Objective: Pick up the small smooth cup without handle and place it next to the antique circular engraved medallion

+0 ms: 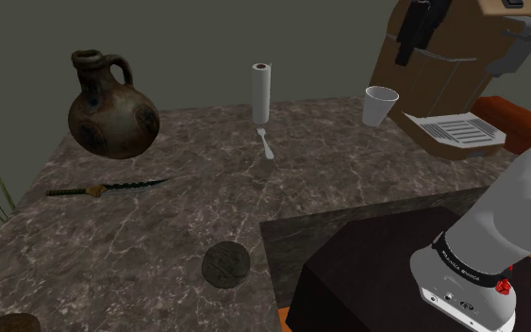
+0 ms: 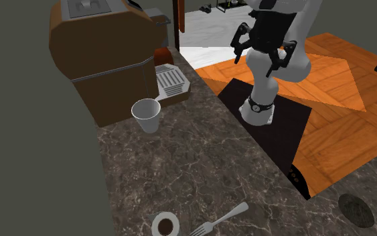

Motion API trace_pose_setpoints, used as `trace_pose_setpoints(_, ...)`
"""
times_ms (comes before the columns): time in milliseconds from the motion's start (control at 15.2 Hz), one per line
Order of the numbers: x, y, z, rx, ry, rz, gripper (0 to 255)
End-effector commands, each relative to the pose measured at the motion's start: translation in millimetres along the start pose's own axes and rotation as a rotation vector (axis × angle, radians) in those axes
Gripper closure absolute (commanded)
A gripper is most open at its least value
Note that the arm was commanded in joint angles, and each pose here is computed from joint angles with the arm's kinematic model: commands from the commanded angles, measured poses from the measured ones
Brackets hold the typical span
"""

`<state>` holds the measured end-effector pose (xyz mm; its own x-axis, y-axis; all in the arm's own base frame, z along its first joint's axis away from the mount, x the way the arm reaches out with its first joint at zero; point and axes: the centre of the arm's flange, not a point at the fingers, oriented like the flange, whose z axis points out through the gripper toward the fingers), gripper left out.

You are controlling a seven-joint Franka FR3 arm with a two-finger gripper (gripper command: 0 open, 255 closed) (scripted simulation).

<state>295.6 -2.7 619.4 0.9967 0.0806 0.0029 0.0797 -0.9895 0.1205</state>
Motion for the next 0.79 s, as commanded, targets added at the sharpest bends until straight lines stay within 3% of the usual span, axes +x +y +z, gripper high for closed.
trace_pose_setpoints(0,0,0,0,0.0,0.0,0.0,0)
trace_pose_setpoints(726,40,88,102,-0.039,0.018,-0.026,0)
